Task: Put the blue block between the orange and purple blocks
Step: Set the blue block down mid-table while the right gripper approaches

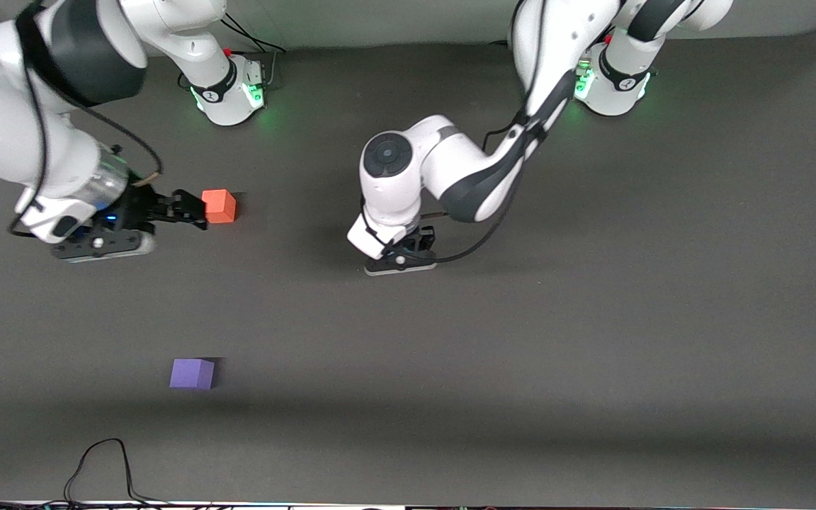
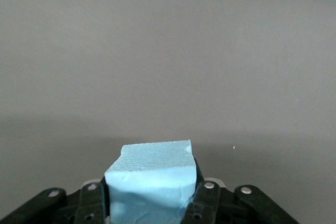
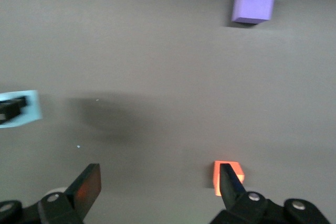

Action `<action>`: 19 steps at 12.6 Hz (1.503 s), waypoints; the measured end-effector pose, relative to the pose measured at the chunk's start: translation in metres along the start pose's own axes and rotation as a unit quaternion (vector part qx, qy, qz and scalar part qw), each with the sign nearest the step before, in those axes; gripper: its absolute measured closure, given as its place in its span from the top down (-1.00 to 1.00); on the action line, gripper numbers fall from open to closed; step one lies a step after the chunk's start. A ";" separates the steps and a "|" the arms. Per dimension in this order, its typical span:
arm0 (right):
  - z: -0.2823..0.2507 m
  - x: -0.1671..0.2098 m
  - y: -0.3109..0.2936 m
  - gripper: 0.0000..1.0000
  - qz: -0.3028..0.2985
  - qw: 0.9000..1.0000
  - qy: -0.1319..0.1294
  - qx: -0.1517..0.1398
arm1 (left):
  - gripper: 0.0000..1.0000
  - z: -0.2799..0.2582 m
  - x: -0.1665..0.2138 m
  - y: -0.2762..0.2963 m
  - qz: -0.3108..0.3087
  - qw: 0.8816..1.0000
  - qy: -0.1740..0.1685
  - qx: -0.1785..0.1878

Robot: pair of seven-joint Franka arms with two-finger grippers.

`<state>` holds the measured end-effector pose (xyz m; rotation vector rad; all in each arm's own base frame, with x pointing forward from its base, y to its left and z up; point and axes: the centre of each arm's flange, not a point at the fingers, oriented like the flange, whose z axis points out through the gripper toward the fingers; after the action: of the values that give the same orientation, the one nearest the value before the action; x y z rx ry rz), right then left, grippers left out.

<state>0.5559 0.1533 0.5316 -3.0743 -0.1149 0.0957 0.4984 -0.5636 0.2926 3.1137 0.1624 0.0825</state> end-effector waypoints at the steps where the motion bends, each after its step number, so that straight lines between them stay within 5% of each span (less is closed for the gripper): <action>1: 0.004 0.001 -0.013 1.00 -0.002 1.000 0.001 0.000 | 0.06 0.029 -0.007 0.004 0.009 1.000 0.000 0.007; 9: 0.004 0.023 -0.064 1.00 0.006 0.999 0.001 0.047 | 0.06 0.096 -0.014 0.004 0.016 1.000 -0.004 0.010; 13: 0.020 0.034 -0.078 1.00 0.030 0.998 -0.011 0.045 | 0.91 0.094 -0.010 0.003 0.016 1.000 0.001 0.010; 14: 0.026 0.036 -0.079 1.00 0.031 0.998 -0.014 0.044 | 1.00 0.088 -0.006 0.003 0.014 1.000 0.005 0.006; 19: 0.054 0.050 -0.079 1.00 0.035 0.998 -0.021 0.044 | 1.00 0.010 0.108 -0.077 -0.035 0.999 0.015 -0.018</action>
<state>0.5968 0.2393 0.4800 -2.9902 -0.0047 0.1645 0.5982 -0.4754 0.2860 3.0677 0.2672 0.1308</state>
